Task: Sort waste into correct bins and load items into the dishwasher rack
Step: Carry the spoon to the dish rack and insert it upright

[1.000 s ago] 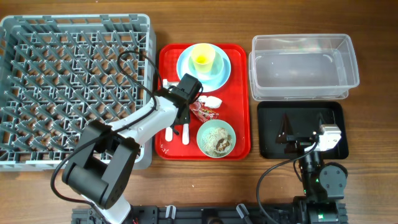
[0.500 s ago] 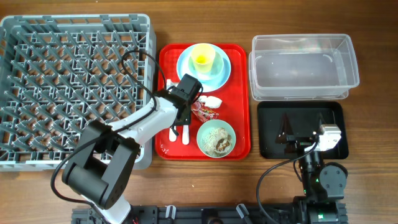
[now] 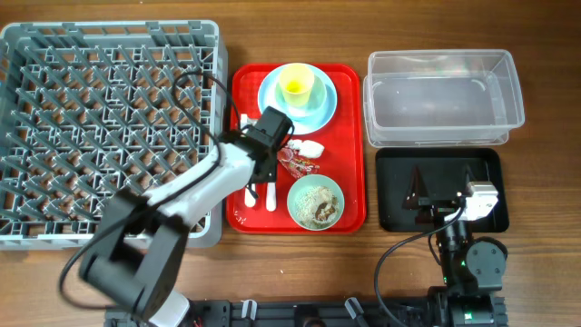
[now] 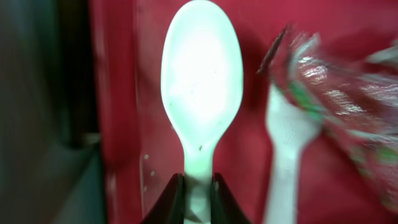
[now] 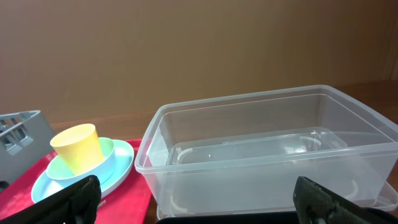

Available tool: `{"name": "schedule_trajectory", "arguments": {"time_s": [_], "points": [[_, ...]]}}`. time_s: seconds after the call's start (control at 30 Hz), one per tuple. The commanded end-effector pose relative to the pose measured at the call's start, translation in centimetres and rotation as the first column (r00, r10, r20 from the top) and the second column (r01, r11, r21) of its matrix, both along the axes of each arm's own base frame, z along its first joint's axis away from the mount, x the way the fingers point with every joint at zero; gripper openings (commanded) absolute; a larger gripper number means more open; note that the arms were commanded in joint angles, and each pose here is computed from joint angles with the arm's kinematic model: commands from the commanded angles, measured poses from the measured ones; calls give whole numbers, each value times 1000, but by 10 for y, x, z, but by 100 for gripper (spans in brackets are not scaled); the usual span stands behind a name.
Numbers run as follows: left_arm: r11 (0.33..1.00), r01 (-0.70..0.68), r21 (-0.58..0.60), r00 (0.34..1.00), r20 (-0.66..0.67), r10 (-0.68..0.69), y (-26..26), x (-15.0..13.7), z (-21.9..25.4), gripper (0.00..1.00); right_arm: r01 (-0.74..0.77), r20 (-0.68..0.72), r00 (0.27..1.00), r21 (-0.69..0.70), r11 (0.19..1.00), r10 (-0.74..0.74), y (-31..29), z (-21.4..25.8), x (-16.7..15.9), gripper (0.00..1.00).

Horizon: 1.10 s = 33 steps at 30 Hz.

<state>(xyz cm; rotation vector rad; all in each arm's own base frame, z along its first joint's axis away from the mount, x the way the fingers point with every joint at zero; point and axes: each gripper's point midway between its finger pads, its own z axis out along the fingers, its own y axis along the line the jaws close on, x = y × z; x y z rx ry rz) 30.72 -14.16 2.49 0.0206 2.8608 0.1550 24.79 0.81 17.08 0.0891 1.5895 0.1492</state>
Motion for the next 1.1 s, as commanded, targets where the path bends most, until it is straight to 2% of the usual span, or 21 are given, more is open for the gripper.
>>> {"name": "schedule_trajectory", "arguments": {"time_s": [0.0,0.17,0.27,0.5,0.7,0.83,0.93,1.07], "points": [[998,27,-65,991,135,-18,1,20,60,5,-14,5,1000,-18,1000,14,3,1,0,100],[998,-45,-52,967,249,56,49,39,119,4,-14,5,1000,-17,1000,14,3,1,0,100],[994,-106,-31,943,314,111,84,51,137,4,-14,5,1000,-18,1000,14,3,1,0,100],[974,-226,11,925,315,211,148,62,133,4,-14,5,1000,-17,1000,14,3,1,0,100],[979,-191,70,928,339,156,173,77,132,4,-14,5,1000,-18,1000,14,3,1,0,100],[979,-181,89,945,292,148,174,80,113,4,-14,5,1000,-18,1000,14,3,1,0,100],[953,-228,199,941,297,163,193,87,103,4,-14,5,1000,-18,1000,14,3,1,0,100],[935,-203,292,938,332,100,204,98,112,4,-14,5,1000,-18,1000,14,3,1,0,100]]}}
